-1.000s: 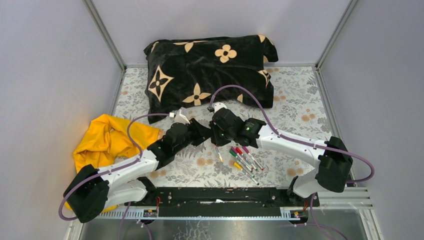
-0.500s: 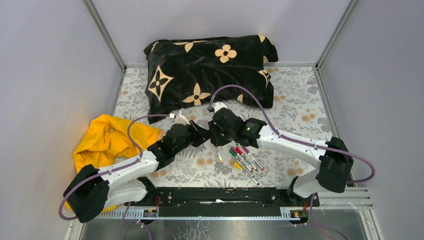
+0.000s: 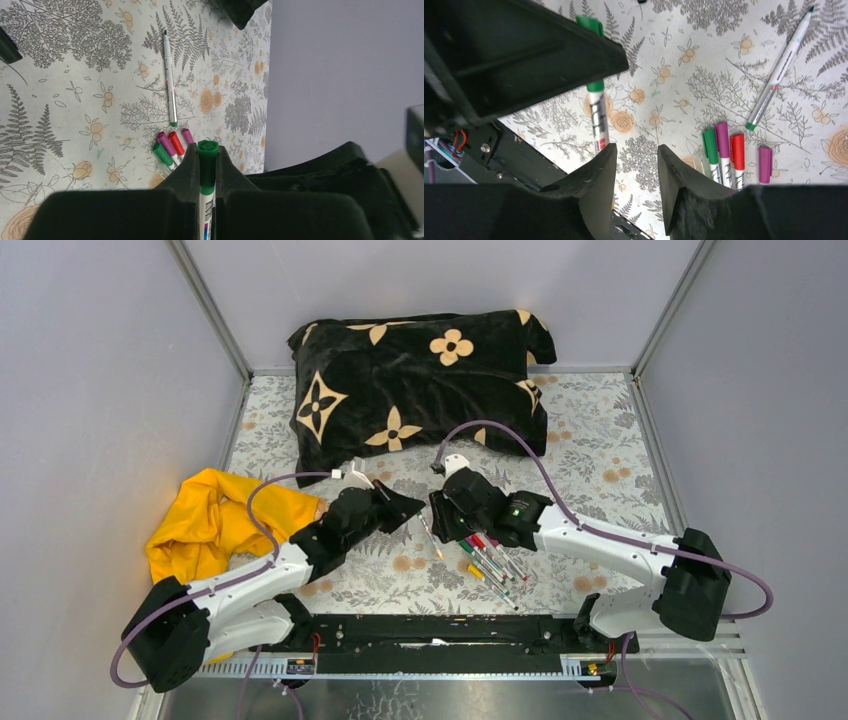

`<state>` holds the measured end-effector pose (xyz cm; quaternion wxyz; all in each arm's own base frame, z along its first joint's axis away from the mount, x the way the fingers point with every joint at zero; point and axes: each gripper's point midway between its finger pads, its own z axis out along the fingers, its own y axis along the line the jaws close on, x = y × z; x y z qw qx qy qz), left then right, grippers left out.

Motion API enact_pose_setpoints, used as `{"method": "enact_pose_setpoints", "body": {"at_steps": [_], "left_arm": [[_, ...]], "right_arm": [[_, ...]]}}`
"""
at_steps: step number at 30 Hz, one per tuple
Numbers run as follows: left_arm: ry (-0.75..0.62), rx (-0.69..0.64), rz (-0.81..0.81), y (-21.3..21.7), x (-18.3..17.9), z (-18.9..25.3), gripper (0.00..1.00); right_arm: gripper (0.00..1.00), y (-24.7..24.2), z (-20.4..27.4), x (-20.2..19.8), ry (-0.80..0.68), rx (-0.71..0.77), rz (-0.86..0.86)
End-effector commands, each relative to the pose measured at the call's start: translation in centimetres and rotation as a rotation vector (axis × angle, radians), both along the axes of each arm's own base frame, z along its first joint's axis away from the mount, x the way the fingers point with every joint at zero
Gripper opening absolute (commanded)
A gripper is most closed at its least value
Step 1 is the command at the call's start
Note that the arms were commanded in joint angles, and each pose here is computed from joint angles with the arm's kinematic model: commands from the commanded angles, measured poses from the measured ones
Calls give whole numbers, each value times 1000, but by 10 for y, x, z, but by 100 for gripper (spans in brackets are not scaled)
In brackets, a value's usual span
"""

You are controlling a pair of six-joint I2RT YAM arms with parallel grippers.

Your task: Open the pen caps

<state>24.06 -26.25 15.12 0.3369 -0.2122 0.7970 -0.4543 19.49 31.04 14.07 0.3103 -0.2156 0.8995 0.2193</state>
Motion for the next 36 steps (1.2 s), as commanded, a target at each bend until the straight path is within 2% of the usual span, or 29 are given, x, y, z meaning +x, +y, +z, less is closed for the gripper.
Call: {"method": "enact_pose_setpoints", "body": {"at_steps": [1, 11, 16, 23, 30, 36], "left_arm": [[-25, -67, 27, -4, 7, 31, 0], [-3, -67, 21, -7, 6, 22, 0], [-12, -58, 12, -7, 6, 22, 0], [-11, -51, -6, -10, 4, 16, 0], [-7, -52, -10, -13, 6, 14, 0], [-11, -59, -25, -18, 8, 18, 0]], "right_arm": [[43, 5, 9, -3, -31, 77, 6], [43, 12, 16, -4, -48, 107, 13], [43, -5, 18, 6, -100, 48, -53], [44, -12, 35, 11, -151, 67, -83], [51, 5, 36, 3, -115, 125, -28], [52, 18, 31, -2, -92, 146, 3]]}}
